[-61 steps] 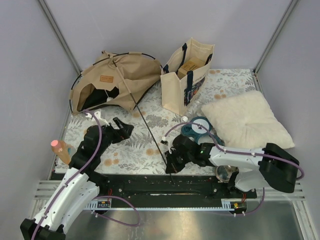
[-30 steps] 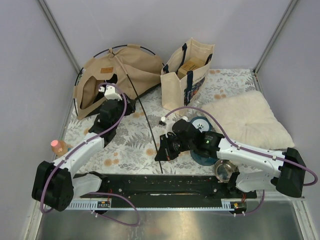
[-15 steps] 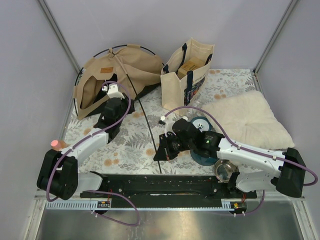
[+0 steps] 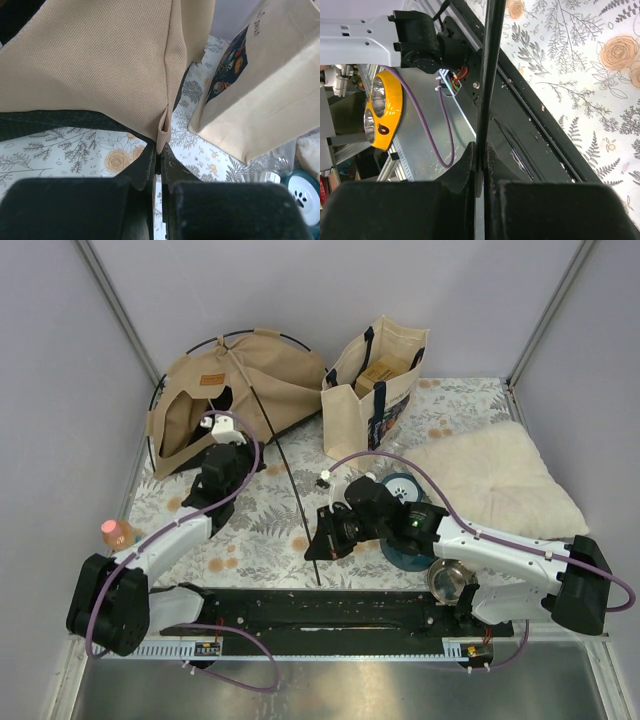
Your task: Set up the pet tent
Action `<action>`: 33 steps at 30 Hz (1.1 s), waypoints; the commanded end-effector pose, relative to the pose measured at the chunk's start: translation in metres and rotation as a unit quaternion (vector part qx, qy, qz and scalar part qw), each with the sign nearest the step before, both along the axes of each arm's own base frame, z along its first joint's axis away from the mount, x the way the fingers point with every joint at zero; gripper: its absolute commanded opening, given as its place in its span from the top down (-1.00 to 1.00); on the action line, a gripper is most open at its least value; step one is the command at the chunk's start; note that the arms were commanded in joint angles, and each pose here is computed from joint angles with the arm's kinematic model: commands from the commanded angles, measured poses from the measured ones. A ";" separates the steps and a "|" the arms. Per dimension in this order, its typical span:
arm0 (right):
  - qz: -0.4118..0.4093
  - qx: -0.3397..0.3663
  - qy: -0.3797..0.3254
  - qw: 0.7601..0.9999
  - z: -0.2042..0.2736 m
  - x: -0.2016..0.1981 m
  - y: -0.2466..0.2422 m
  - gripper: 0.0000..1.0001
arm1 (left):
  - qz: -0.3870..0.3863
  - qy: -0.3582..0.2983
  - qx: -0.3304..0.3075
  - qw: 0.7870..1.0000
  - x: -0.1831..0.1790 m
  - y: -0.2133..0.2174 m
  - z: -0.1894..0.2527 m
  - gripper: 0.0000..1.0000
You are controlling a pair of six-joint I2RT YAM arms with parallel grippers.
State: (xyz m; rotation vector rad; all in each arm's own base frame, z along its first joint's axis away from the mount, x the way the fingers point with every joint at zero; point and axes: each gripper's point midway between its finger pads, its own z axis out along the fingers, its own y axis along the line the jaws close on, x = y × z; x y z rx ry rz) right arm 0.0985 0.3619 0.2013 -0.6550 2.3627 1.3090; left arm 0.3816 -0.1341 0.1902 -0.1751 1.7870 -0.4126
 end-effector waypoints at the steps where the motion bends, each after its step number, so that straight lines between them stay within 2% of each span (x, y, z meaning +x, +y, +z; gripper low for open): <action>1: 0.011 0.067 -0.022 0.997 0.027 0.002 0.018 1.00 | -0.037 -0.062 0.006 0.997 -0.017 -0.003 0.029 1.00; 10: 0.028 0.147 0.003 0.989 0.036 -0.004 0.037 1.00 | -0.081 -0.044 -0.013 0.996 -0.063 -0.004 -0.003 1.00; 18: 0.008 0.196 0.000 0.980 0.057 0.008 0.055 1.00 | -0.137 0.013 -0.015 0.990 -0.104 -0.014 -0.034 1.00; 33: -0.101 0.255 -0.095 0.957 0.104 0.069 0.079 1.00 | -0.139 0.058 -0.076 0.986 -0.150 -0.018 -0.048 1.00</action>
